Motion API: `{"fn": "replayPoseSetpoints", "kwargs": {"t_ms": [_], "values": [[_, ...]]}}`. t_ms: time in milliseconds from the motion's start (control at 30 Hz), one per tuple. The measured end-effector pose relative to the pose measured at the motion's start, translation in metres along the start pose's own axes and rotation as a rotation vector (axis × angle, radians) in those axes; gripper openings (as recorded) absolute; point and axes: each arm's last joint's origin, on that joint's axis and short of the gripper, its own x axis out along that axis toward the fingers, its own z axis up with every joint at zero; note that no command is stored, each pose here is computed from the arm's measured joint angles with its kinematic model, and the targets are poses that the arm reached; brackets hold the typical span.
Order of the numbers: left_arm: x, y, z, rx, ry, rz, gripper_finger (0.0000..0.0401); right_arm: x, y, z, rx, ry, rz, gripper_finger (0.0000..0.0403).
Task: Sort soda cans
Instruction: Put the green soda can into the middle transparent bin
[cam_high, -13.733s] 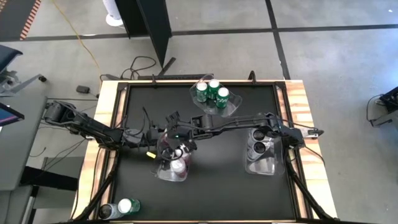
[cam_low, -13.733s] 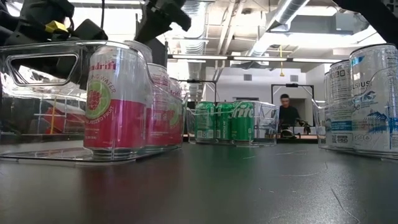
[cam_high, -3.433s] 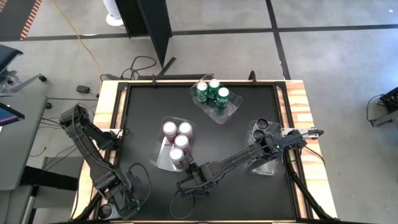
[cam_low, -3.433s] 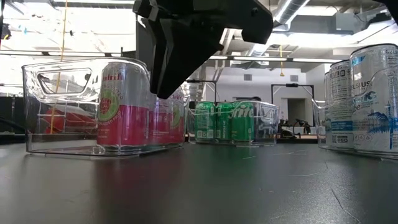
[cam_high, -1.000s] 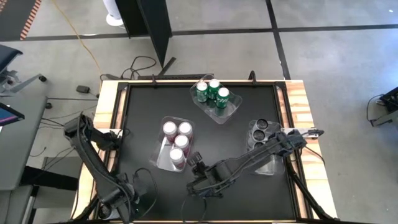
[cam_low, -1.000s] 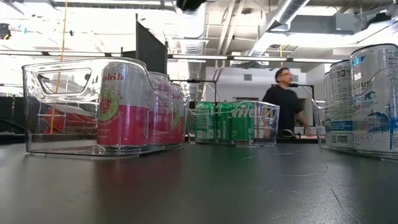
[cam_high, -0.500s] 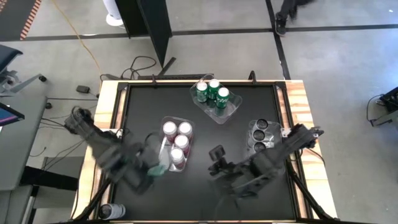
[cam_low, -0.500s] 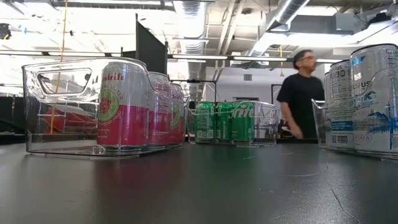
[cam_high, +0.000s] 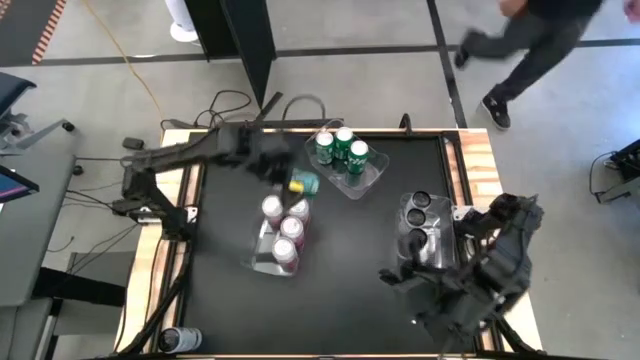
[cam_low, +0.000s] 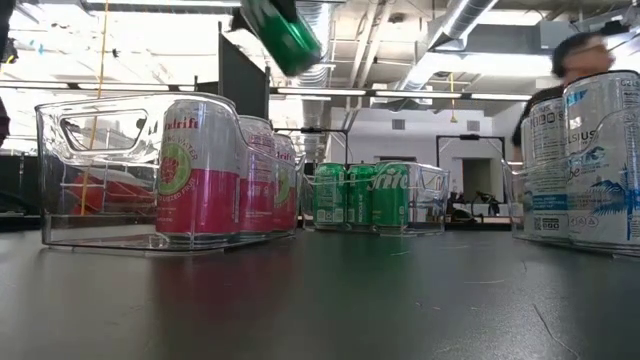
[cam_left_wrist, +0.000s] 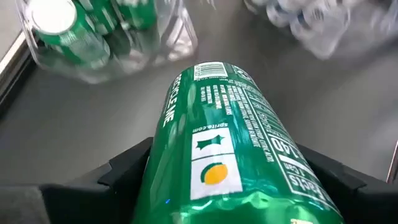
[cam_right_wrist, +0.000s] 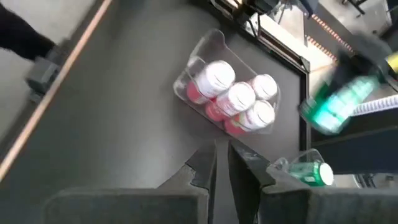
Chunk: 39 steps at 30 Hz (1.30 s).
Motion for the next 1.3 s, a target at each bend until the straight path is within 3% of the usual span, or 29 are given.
{"fn": "replayPoseSetpoints", "kwargs": {"t_ms": [233,533,700,933,1300], "values": [[0.061,0.059,0.036,-0.090,0.010,-0.080,0.0298,-0.022,0.034,-0.009,-0.047,-0.048,0.035,0.0060],[0.128,0.089,0.068,-0.088,0.066,-0.086,0.0298,-0.039,0.050,-0.014,-0.044,-0.096,0.048,0.0060],[0.139,0.089,0.091,-0.048,0.078,-0.092,0.0298,-0.039,0.050,-0.014,-0.024,-0.095,0.046,0.0060],[0.159,0.110,0.079,-0.064,0.202,0.000,0.0298,-0.039,0.049,-0.014,-0.022,-0.095,0.045,0.0060],[0.156,0.117,0.084,-0.072,0.152,0.033,0.0298,-0.030,0.043,-0.011,-0.011,-0.076,0.026,0.0060]]}}
